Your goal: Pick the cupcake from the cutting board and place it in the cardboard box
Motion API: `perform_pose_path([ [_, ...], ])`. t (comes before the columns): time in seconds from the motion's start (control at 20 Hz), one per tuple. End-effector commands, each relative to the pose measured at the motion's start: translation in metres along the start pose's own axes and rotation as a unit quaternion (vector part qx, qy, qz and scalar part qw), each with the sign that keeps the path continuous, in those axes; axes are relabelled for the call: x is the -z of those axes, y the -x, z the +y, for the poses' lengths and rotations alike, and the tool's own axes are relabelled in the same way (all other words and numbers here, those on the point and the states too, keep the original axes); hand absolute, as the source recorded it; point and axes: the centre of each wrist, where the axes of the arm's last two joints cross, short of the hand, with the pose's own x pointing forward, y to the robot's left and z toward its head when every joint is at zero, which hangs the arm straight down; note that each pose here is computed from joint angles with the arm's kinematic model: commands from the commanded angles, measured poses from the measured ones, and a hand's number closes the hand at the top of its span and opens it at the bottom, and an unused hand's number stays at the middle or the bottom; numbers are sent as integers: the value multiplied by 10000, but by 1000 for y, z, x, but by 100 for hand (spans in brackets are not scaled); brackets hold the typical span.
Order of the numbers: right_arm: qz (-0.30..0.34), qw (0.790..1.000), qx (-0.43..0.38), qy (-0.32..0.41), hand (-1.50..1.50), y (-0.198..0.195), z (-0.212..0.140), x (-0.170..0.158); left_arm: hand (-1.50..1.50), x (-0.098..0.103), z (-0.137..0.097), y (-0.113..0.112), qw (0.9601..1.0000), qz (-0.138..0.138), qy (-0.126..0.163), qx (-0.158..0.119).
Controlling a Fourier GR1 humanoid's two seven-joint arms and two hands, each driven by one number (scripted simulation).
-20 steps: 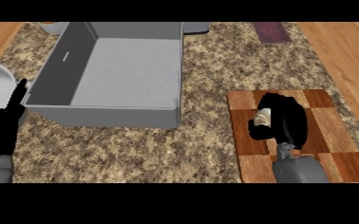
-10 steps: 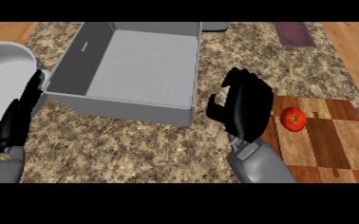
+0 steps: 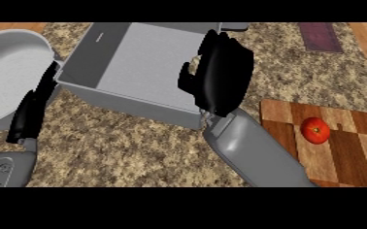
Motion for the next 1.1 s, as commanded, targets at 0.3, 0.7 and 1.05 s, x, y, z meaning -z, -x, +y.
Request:
perform_pose_path([
  [0.3,1524,9851,773,-189,150,-32,2,55,0,4,-9,4,9999,58,146,40],
  [0.7,1847,9799,626,-408,150,-23,36,92,0,12,-8,-8,9999,27,108,9],
  [1.05,2716,9540,1050,-709,-150,0,55,113,0,8,-17,-11,9999,-101,118,30],
])
